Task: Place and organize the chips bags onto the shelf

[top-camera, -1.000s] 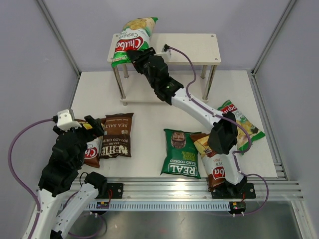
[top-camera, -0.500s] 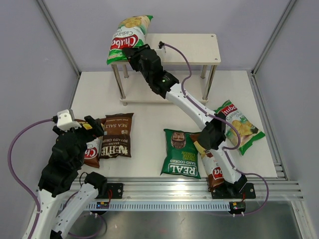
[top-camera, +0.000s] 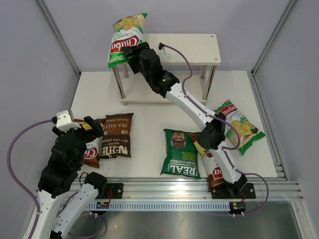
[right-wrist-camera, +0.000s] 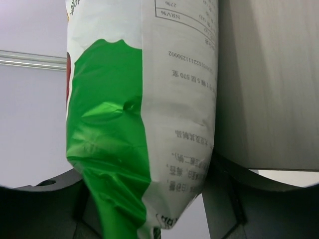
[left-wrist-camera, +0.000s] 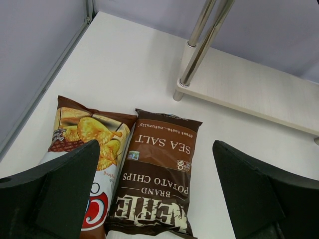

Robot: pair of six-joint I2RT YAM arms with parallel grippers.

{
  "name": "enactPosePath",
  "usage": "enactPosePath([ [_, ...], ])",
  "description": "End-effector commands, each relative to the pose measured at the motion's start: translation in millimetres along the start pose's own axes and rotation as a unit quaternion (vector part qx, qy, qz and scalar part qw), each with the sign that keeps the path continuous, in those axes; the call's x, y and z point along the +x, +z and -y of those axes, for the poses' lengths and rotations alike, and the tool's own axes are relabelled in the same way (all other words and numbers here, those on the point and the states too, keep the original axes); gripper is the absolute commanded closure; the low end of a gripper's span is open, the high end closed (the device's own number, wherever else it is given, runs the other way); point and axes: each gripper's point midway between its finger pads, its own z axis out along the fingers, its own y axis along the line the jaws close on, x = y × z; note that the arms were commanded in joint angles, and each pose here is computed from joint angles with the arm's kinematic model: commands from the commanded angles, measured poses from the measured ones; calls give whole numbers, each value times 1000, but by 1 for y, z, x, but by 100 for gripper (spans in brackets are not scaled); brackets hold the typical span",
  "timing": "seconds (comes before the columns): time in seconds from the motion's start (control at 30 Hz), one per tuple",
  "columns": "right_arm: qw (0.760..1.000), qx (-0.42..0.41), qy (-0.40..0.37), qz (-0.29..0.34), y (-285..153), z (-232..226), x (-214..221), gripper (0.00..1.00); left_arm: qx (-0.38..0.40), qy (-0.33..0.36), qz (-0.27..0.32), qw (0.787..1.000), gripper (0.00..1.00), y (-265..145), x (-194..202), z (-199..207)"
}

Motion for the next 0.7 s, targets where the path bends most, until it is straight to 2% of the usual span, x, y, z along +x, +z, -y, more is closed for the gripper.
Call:
enactPosePath([
  [0.0,998,55,-19,4,-10,20,-3,32,-8,-8,25,1000,1,0,-11,-3],
  [0.1,999,44,-16,-5,-15,12,-3,30,-12,-7,23,1000,1,1,-9,-4],
  [0.13,999,41,-13,-6,-18,7,-5,19,-11,-6,23,1000,1,1,-9,-4],
  [0.2,999,44,-14,-10,-21,5,-5,5,-12,-7,24,1000,1,1,-10,-4],
  [0.23,999,42,-14,-9,-26,0,-8,1,-13,-7,23,1000,1,1,-9,-4],
  [0.47,998,53,-25,-6,-42,-3,-17,0,-16,-6,24,1000,1,1,-10,-5],
  [0.67,999,39,-20,-27,-48,-8,-9,3,-19,-6,23,1000,1,1,-10,-6],
])
